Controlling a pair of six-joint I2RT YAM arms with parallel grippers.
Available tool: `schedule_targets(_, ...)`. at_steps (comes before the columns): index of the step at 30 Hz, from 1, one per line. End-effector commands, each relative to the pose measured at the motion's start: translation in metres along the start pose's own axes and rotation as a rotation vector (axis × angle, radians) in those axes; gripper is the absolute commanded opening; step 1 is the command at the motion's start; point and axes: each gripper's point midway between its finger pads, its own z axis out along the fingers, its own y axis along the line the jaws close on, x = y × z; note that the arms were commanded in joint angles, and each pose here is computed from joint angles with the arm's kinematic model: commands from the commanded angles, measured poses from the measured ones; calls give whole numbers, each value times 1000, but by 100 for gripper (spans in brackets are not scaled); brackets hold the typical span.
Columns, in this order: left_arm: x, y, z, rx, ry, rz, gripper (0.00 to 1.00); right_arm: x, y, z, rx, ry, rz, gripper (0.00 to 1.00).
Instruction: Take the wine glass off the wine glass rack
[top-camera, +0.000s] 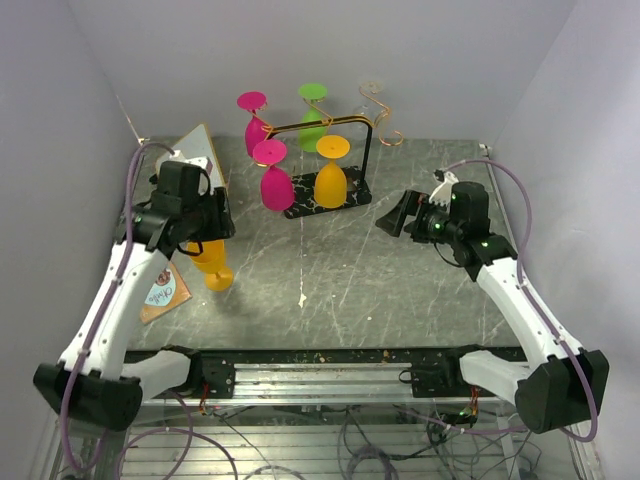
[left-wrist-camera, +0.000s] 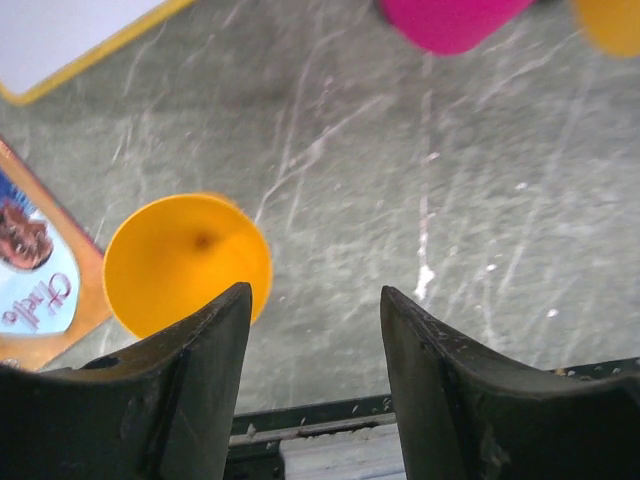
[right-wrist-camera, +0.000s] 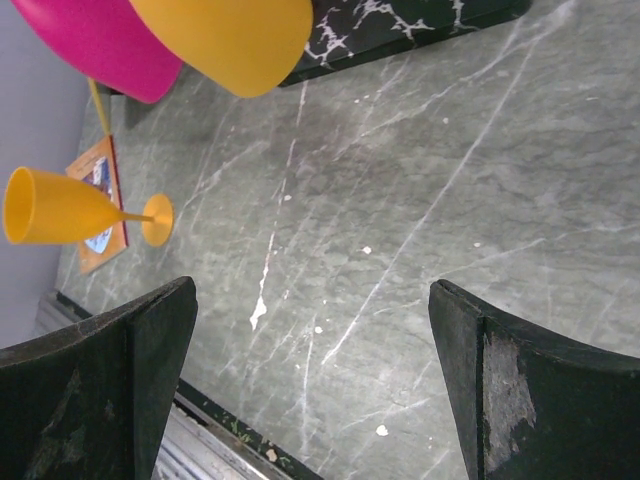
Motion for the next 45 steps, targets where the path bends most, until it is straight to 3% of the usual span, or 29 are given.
schedule_targets(1,-29,-34,-30,202,-185,-13,65,-19,27,2,-124,-29,6,100)
schedule_targets(9,-38,-84,-83,565,-406,-18,71,-54,76,22,-237,-50,71,97)
schedule_targets(19,-23,-101,-95,725,-409,-73,77,-106,104,62,-116,-110,97,93)
schedule_targets(27,-16,-97,-96,703,-401,-66,78,-137,115,82,-77,-137,131,85)
schedule_targets(37,-15,-93,-102,678,-417,-48,77,-145,114,108,16,-123,107,75)
schedule_targets(45,-15,-90,-104,664,-424,-44,78,-142,109,119,65,-108,82,58)
